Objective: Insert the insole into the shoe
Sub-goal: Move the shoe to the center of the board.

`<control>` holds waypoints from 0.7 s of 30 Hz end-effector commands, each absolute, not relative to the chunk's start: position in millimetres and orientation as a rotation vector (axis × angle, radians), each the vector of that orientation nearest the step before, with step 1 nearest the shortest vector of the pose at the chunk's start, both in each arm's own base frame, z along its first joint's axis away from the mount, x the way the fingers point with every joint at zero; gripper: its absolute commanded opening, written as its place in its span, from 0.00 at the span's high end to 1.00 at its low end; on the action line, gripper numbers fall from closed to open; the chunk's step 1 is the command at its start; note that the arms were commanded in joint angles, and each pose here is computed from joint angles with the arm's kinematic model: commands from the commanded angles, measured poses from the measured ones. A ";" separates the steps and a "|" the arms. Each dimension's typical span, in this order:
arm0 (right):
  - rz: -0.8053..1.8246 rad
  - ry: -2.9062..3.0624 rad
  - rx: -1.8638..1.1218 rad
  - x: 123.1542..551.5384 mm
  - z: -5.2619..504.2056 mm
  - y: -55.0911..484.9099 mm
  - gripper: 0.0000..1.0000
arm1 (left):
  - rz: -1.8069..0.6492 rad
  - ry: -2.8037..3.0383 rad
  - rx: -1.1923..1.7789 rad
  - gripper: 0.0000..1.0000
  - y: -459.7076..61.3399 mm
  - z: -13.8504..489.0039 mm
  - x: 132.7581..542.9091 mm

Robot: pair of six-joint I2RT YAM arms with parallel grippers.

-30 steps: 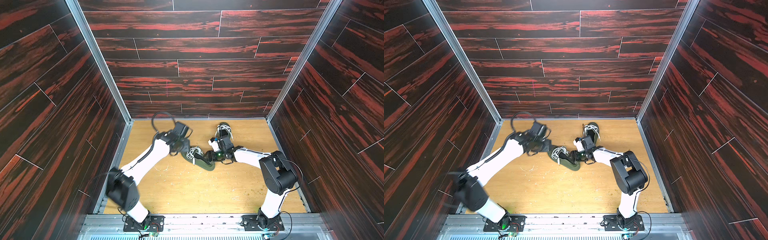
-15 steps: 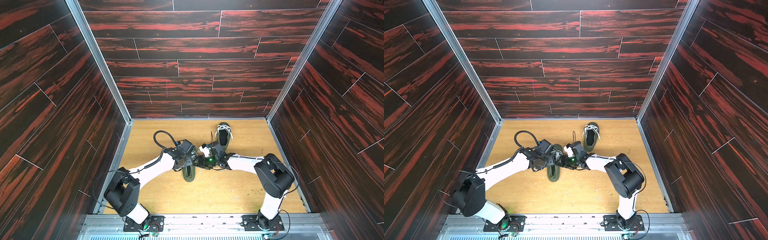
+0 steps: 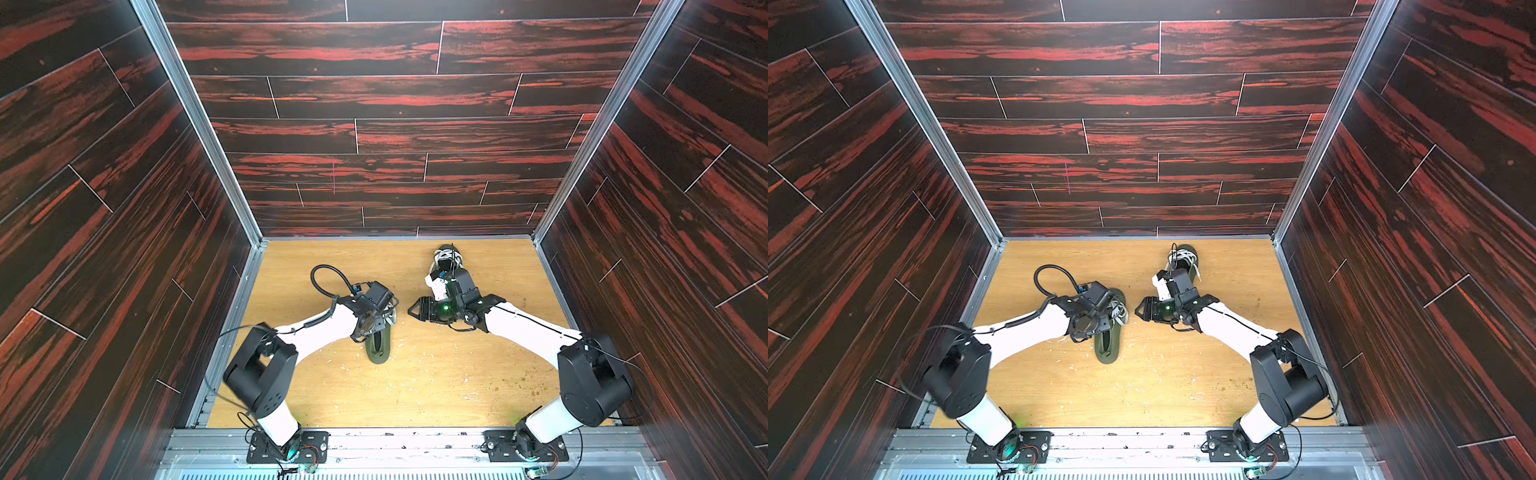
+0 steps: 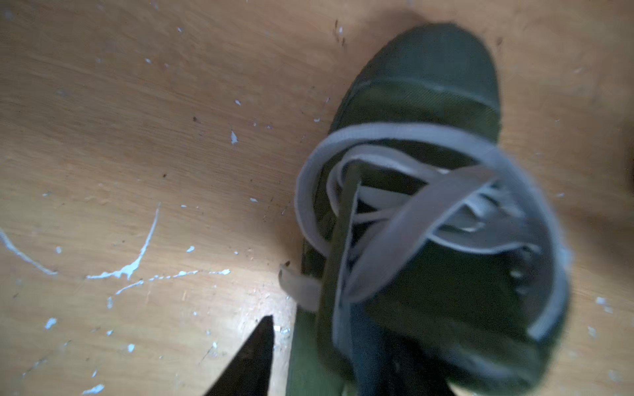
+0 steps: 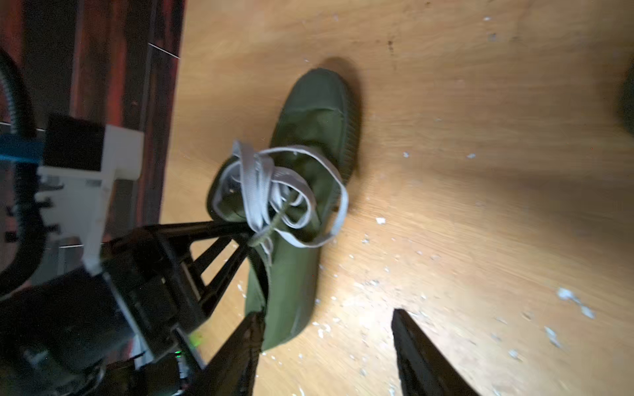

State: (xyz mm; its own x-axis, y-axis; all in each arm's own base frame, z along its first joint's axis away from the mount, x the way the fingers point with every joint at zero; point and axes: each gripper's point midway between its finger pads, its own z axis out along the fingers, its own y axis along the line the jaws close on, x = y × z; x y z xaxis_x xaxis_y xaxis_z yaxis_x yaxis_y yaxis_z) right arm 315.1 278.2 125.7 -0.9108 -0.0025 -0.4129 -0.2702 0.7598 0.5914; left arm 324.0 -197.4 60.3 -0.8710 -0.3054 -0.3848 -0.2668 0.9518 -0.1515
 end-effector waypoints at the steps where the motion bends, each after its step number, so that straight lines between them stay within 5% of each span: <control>1: 0.809 2.564 -0.256 315.5 139.1 262.1 0.36 | -0.086 2.667 -0.440 0.54 -193.8 56.9 335.8; 10: 0.691 2.553 -0.107 329.2 147.5 200.5 0.36 | -0.105 2.580 -0.506 0.85 -184.4 54.5 381.7; 21: 0.462 2.508 0.120 391.5 151.1 125.6 0.34 | -0.159 2.543 -0.394 0.89 -192.3 68.2 476.8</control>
State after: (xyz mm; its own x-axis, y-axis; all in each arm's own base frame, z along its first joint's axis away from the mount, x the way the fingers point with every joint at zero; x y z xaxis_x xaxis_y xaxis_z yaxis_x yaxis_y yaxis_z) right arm 372.0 133.5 150.8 -0.8398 0.1915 -0.5079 -0.0215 0.9232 0.3836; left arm 451.3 -184.4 53.4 -0.7988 -0.3725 -0.4724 -0.3231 0.9280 -0.1854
